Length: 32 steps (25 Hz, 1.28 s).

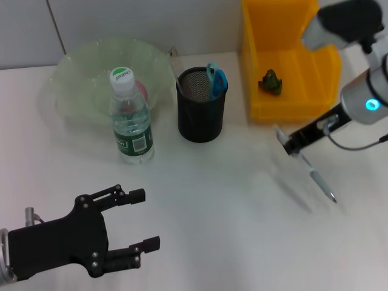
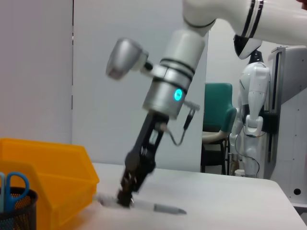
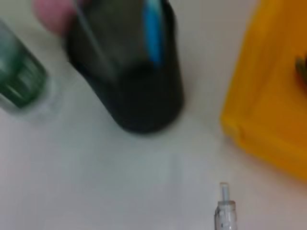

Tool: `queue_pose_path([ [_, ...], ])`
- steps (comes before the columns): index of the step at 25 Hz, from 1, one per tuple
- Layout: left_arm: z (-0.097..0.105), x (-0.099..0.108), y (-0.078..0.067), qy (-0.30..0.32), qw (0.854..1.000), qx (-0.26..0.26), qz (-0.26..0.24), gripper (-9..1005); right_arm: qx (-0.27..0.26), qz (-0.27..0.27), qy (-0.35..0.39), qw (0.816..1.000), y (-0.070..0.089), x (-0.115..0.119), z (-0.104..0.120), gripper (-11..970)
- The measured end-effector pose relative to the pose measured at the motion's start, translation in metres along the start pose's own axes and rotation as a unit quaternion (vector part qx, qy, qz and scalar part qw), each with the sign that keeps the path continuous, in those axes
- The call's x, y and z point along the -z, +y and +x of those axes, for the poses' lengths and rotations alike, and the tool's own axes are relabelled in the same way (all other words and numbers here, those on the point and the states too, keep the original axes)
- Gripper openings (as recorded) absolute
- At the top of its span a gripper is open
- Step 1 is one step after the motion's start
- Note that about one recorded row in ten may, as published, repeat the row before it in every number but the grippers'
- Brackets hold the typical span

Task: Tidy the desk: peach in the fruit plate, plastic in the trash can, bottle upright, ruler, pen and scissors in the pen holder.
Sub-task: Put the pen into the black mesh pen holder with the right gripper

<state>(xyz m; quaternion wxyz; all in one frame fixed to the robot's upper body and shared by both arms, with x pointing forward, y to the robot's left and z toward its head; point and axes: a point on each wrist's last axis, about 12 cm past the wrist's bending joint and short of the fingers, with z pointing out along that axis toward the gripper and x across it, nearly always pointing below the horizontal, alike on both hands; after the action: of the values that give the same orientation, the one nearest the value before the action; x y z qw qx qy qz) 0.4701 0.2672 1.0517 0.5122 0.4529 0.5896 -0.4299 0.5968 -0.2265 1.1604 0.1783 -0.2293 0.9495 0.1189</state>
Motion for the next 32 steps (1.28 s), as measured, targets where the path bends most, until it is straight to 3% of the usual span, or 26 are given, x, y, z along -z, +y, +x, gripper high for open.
queue_pose_path([
  [2, 0.000, 0.000, 0.000, 0.000, 1.000, 0.000, 0.000, 800, 0.024, -0.013, -0.060, 0.998, 0.010, 0.028, -0.004, 137],
  [5, 0.000, 0.001, 0.000, 0.000, 1.000, -0.001, 0.000, 800, 0.046, -0.012, -0.112, 0.993, 0.017, 0.048, -0.007, 143],
  [7, 0.000, 0.001, 0.000, 0.000, 1.000, -0.001, 0.000, 800, 0.079, 0.000, -0.201, 0.976, 0.025, 0.075, -0.015, 147],
  [9, -0.001, 0.001, 0.000, 0.000, 1.000, -0.001, 0.001, 800, 0.085, 0.001, -0.221, 0.972, 0.026, 0.080, -0.016, 150],
  [11, -0.001, 0.000, 0.001, 0.000, 1.000, -0.002, 0.001, 799, 0.105, -0.005, -0.274, 0.956, 0.031, 0.090, -0.021, 154],
  [12, -0.002, -0.001, 0.001, 0.000, 1.000, -0.002, 0.002, 799, 0.130, -0.018, -0.318, 0.939, 0.036, 0.094, -0.025, 156],
  [14, -0.002, -0.001, 0.002, -0.001, 1.000, -0.001, 0.003, 799, 0.141, -0.025, -0.337, 0.931, 0.038, 0.094, -0.026, 159],
  [17, -0.002, -0.002, 0.002, -0.001, 1.000, 0.001, 0.004, 799, 0.183, -0.043, -0.401, 0.897, 0.047, 0.076, -0.028, 165],
  [24, -0.004, -0.002, 0.004, -0.001, 1.000, 0.005, 0.005, 800, 0.210, -0.019, -0.430, 0.878, 0.048, 0.035, -0.029, 178],
  [27, -0.006, -0.002, 0.006, 0.000, 1.000, 0.008, 0.006, 800, 0.241, 0.001, -0.446, 0.862, 0.054, 0.010, -0.027, 183],
  [32, -0.006, -0.002, 0.005, -0.002, 1.000, 0.012, 0.008, 799, 0.261, 0.004, -0.463, 0.847, 0.063, -0.010, -0.026, 192],
])
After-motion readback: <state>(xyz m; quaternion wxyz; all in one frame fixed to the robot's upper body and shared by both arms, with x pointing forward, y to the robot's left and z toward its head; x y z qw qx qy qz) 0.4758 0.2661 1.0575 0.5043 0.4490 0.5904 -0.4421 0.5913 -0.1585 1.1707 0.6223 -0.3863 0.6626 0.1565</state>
